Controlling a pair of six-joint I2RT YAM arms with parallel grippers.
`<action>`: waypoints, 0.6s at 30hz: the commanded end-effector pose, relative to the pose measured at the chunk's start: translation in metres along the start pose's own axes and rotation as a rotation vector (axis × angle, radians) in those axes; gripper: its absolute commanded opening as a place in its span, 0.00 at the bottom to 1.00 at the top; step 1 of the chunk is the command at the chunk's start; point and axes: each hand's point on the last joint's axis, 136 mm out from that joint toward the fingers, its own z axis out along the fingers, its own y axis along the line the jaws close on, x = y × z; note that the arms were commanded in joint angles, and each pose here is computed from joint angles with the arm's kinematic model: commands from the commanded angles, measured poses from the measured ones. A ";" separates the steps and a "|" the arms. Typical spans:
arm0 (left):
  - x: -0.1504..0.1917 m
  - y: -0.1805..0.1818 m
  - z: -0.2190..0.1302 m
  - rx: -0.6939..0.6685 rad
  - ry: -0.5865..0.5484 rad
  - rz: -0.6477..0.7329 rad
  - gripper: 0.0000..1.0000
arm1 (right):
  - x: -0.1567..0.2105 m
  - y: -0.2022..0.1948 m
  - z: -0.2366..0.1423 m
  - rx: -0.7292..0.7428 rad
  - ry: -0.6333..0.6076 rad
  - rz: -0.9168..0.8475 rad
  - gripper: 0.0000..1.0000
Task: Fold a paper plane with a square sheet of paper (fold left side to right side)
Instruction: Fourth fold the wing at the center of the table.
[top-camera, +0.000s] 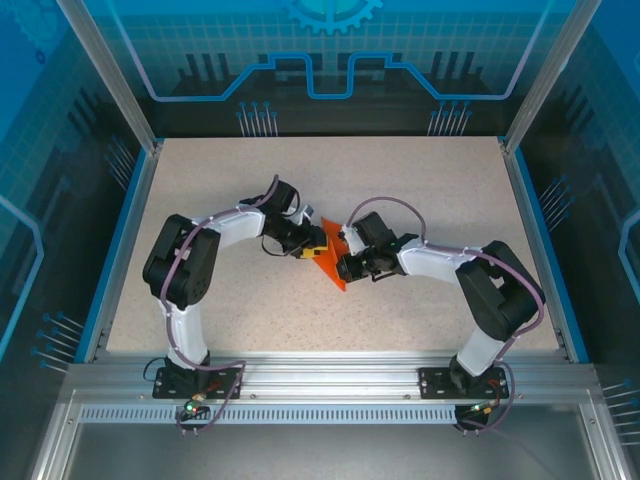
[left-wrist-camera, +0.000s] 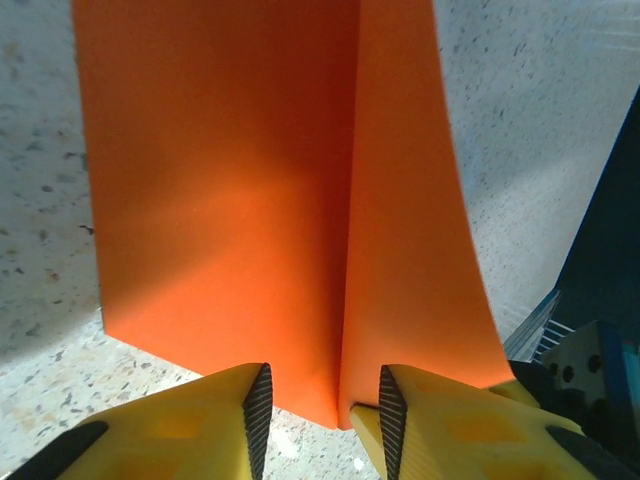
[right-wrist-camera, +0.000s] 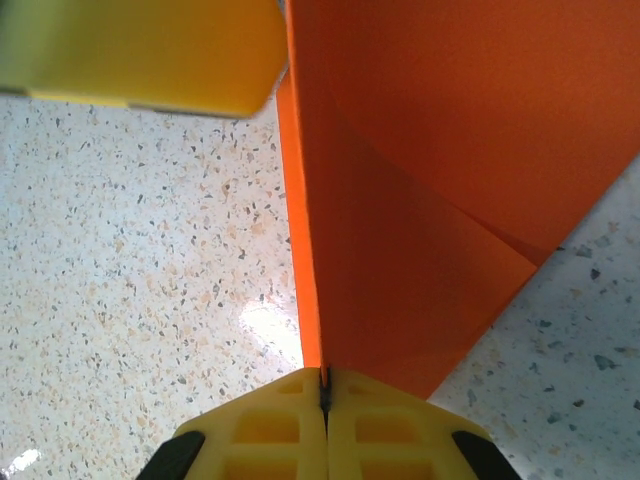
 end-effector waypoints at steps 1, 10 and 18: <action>-0.003 -0.009 0.005 0.029 0.013 0.003 0.39 | 0.001 0.000 0.002 -0.030 0.003 0.021 0.06; -0.007 -0.008 0.012 0.023 0.018 -0.005 0.42 | 0.006 -0.006 0.009 -0.026 0.024 0.043 0.06; -0.009 -0.007 0.016 0.018 0.021 -0.009 0.45 | 0.019 -0.011 0.016 -0.028 0.053 0.064 0.06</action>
